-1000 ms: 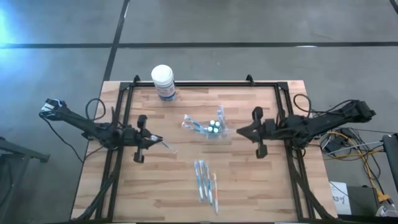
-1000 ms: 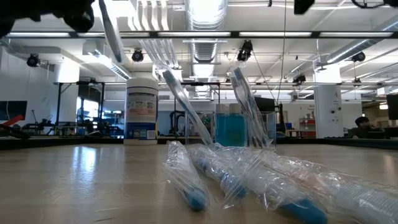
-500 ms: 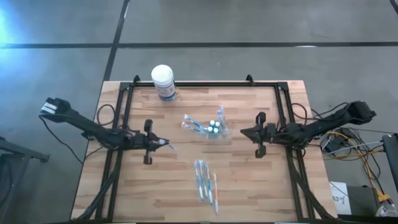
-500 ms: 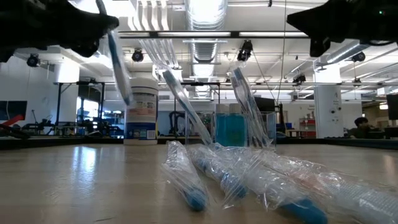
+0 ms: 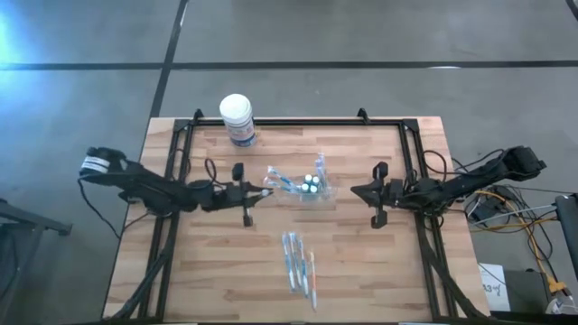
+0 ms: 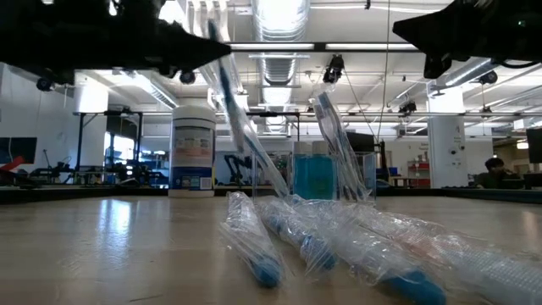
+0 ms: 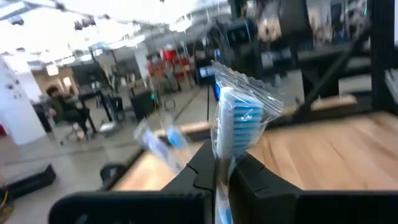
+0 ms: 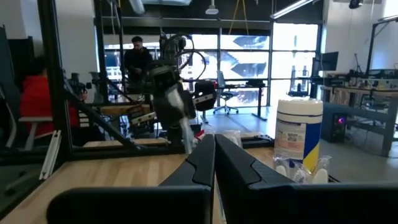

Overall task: Pick & Place toothbrushing station
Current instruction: Put the blue toothbrush into the transparent organizer

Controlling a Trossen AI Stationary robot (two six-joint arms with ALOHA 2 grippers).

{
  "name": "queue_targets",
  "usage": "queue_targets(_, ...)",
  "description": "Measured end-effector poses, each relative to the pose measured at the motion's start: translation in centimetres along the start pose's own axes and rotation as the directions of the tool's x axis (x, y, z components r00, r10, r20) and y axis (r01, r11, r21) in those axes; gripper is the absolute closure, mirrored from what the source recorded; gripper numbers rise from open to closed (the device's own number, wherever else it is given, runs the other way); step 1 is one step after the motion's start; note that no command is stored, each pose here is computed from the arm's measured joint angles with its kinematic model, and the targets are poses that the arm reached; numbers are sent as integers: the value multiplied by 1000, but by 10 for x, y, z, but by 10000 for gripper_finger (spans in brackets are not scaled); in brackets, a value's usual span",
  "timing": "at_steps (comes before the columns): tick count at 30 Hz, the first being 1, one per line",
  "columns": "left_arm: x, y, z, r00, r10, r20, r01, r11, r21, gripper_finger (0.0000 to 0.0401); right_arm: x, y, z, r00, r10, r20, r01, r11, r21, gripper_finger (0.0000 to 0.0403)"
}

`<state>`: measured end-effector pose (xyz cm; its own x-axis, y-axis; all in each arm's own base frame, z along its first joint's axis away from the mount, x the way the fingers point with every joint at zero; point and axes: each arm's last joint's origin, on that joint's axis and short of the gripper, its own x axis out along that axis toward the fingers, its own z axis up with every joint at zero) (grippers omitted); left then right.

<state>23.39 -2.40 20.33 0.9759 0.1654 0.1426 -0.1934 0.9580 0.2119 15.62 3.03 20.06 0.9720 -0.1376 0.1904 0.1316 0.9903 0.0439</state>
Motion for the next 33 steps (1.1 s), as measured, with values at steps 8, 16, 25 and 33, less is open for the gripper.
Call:
queue_targets(8,28,22,-3,998,65,20,-65,998,13,385,0,0,-4,999,3,-34,-4,1000,-30,394)
queue_targets(16,46,36,-11,997,69,21,-68,997,-46,385,0,0,-4,999,2,-42,-4,999,-38,394)
queue_targets(25,65,28,-36,997,51,-55,-55,995,-84,385,0,0,-4,999,2,-42,-4,999,-37,394)
queue_targets(33,71,25,-48,995,57,-84,-64,995,-81,385,0,0,-4,999,2,-42,-3,999,-34,394)
